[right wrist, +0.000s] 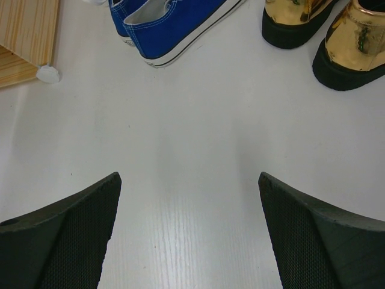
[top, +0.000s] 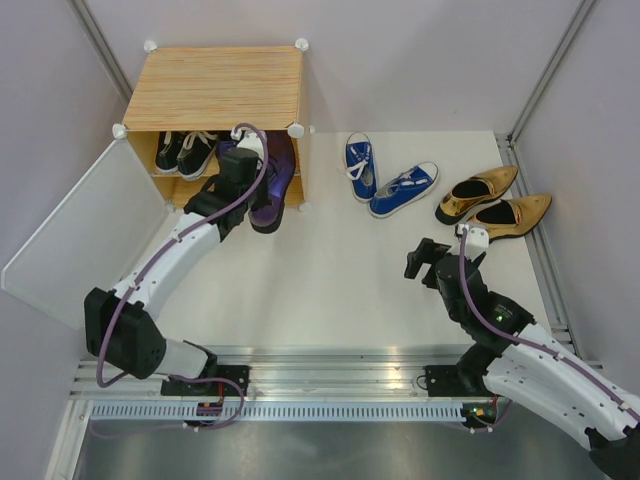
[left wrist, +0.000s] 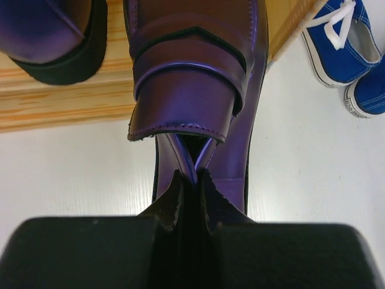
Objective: Place and organize the shoes in the shoe cabinet
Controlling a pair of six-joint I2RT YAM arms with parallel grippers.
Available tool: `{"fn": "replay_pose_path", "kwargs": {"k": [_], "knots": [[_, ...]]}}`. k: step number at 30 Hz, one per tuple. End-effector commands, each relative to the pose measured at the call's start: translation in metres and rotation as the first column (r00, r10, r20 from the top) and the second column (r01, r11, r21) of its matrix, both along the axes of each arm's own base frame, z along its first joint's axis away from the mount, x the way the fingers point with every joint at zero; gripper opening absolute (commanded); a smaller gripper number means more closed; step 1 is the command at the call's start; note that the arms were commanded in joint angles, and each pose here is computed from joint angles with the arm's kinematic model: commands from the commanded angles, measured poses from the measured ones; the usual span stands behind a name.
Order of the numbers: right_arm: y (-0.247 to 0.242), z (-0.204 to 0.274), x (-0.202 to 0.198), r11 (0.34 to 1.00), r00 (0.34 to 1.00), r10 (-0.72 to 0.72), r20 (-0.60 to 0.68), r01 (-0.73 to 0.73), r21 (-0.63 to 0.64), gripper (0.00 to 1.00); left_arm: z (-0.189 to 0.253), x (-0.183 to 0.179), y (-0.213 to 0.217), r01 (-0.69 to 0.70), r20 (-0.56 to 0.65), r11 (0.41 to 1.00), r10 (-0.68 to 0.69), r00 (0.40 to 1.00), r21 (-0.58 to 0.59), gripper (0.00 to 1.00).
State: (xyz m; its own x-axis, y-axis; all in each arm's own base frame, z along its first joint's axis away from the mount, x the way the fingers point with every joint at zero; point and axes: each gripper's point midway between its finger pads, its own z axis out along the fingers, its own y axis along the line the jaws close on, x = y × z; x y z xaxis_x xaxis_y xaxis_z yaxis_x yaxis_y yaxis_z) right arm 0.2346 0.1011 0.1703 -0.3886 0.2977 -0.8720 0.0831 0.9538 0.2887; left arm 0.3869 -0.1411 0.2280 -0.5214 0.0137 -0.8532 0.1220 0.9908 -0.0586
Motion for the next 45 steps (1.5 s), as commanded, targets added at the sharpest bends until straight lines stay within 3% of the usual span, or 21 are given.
{"fn": "replay_pose_path", "kwargs": {"k": [1, 14, 23, 32, 35, 39, 42, 45], "knots": [[-0.004, 0.010, 0.006, 1.000, 0.999, -0.029, 0.026, 0.029, 0.001, 0.98, 0.085, 0.040, -0.010, 0.045, 0.272, 0.998, -0.029, 0.962, -0.053, 0.02], [-0.013, 0.013, 0.009, 0.998, 0.997, -0.064, 0.041, 0.064, 0.006, 0.98, 0.089, 0.095, -0.011, 0.063, 0.282, 0.996, -0.042, 0.958, -0.066, 0.02], [-0.016, 0.010, 0.012, 0.997, 0.997, -0.077, 0.028, 0.077, -0.005, 0.98, 0.085, 0.114, -0.010, 0.049, 0.287, 0.997, -0.028, 0.958, -0.065, 0.03], [-0.016, 0.007, 0.013, 0.997, 0.997, -0.079, 0.020, 0.079, -0.014, 0.98, 0.076, 0.131, -0.010, 0.040, 0.279, 0.997, -0.020, 0.960, -0.066, 0.11], [-0.018, 0.007, 0.013, 0.996, 0.996, -0.087, 0.020, 0.087, -0.015, 0.98, 0.069, 0.135, -0.011, 0.037, 0.265, 0.997, -0.018, 0.964, -0.068, 0.20], [-0.019, 0.010, 0.012, 0.996, 0.995, -0.090, 0.031, 0.090, -0.006, 0.98, 0.063, 0.136, -0.011, 0.031, 0.252, 0.997, -0.011, 0.968, -0.074, 0.52], [-0.020, 0.010, 0.012, 0.996, 0.995, -0.091, 0.029, 0.092, -0.007, 0.98, 0.062, 0.136, -0.010, 0.027, 0.250, 0.996, -0.006, 0.968, -0.081, 0.66], [-0.019, 0.009, 0.013, 0.996, 0.996, -0.089, 0.026, 0.089, -0.008, 0.98, 0.063, 0.135, -0.009, 0.022, 0.251, 0.996, 0.000, 0.968, -0.083, 0.71]]}}
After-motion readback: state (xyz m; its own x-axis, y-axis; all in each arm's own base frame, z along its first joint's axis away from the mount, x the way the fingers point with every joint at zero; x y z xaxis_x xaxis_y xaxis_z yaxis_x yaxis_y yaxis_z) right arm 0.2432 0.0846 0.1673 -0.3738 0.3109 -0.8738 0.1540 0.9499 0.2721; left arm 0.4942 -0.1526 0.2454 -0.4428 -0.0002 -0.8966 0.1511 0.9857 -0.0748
